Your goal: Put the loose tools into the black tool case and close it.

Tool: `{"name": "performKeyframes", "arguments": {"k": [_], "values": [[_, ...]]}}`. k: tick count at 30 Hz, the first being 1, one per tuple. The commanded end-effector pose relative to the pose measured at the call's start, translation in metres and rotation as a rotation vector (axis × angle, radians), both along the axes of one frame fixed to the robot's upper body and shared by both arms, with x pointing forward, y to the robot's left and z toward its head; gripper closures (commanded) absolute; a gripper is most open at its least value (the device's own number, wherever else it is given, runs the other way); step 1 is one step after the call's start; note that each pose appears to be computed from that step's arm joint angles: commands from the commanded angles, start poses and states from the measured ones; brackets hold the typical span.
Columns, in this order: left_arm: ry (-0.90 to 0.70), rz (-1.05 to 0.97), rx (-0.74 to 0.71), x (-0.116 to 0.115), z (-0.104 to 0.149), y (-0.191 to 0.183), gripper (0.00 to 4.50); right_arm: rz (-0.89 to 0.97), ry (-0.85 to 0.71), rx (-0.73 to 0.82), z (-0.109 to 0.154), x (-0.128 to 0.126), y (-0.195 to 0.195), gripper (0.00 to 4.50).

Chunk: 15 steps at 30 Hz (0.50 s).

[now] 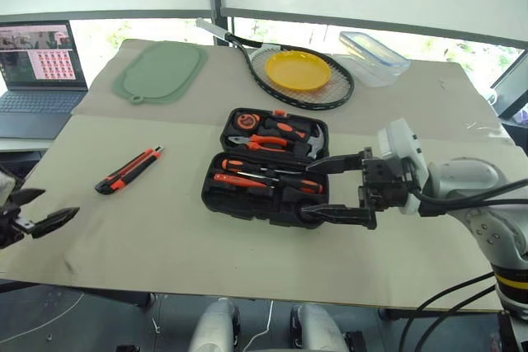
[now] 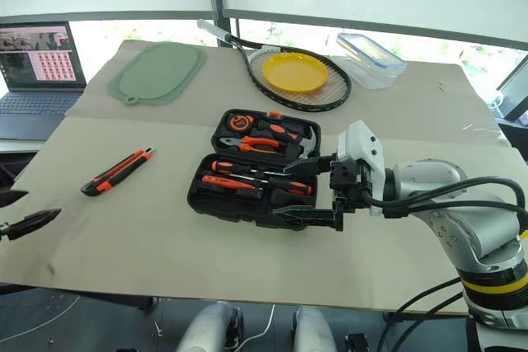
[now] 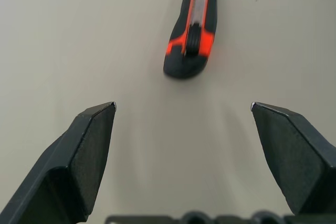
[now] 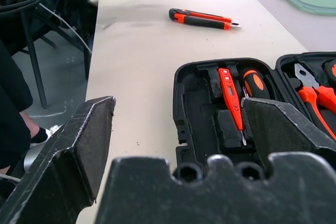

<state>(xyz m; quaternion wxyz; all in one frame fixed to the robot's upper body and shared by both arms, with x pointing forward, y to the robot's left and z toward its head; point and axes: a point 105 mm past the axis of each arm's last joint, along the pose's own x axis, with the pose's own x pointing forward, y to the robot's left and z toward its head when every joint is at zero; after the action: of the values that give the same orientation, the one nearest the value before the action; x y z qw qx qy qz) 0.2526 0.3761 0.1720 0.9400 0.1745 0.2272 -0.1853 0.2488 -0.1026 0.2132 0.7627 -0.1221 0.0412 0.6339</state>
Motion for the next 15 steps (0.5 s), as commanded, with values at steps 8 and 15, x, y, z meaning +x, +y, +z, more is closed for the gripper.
{"name": "performKeyframes", "arguments": {"k": [8,15], "values": [[0.236,-0.118,0.100,0.059,-0.006,-0.015,0.06,0.035,-0.029,0.021,0.003,-0.018,0.006,0.00],[0.306,-0.086,0.205,0.089,-0.022,-0.011,0.06,0.020,-0.028,0.030,0.003,-0.023,0.007,0.00]]}}
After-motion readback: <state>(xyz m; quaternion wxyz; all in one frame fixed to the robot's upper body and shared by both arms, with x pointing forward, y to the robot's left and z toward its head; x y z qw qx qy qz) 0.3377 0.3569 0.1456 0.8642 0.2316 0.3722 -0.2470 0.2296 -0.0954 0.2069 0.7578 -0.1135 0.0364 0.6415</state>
